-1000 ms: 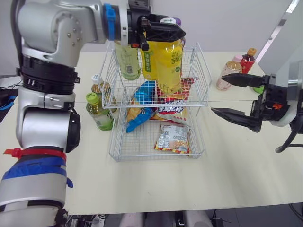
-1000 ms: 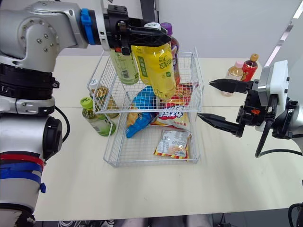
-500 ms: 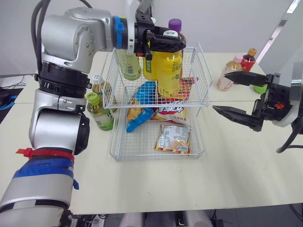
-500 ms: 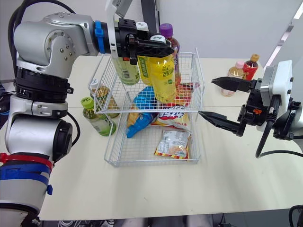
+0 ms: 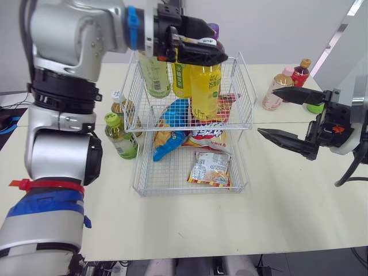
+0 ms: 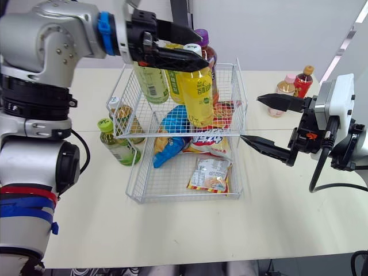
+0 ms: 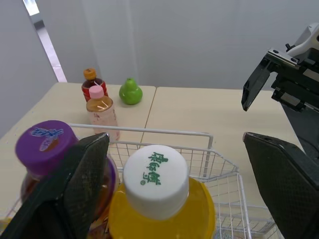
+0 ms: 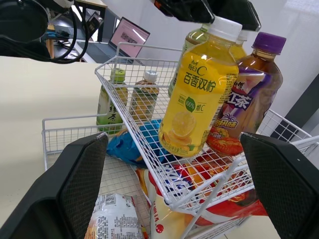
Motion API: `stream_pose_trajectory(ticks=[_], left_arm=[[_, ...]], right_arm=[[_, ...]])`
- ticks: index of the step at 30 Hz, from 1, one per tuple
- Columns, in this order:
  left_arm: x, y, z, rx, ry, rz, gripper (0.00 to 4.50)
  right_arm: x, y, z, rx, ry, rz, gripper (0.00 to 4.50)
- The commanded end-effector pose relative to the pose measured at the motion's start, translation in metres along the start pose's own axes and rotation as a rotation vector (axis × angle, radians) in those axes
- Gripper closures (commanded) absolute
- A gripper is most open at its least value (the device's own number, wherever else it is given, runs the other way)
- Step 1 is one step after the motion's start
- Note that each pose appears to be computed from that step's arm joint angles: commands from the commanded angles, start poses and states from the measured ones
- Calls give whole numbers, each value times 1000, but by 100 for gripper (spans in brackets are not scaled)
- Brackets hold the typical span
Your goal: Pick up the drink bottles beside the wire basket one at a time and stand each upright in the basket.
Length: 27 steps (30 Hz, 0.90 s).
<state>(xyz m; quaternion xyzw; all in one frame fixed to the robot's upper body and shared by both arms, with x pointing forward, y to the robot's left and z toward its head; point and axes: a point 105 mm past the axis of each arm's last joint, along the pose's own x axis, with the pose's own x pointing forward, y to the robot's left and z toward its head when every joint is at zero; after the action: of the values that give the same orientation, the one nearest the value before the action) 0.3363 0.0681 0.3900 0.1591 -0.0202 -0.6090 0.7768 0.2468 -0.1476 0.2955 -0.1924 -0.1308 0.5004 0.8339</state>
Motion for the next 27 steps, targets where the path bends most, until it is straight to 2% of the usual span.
stream_pose_trajectory(ticks=[1,5,8,15,22,27], left_arm=[[-32,-11,28,58,-32,7,2],[-54,-10,30,62,-22,63,2],[-88,-6,29,75,-37,173,2],[-160,-1,1,36,-14,476,2],[-232,-18,-57,-77,69,717,2],[-258,-40,-104,-164,106,794,2]], right_arm=[[0,2,9,-42,-9,7,0],[1,3,9,-41,-8,18,0],[4,6,11,-36,-18,50,0],[18,18,16,-15,-53,165,0],[32,26,18,-16,-76,250,0],[38,31,18,-25,-95,264,0]])
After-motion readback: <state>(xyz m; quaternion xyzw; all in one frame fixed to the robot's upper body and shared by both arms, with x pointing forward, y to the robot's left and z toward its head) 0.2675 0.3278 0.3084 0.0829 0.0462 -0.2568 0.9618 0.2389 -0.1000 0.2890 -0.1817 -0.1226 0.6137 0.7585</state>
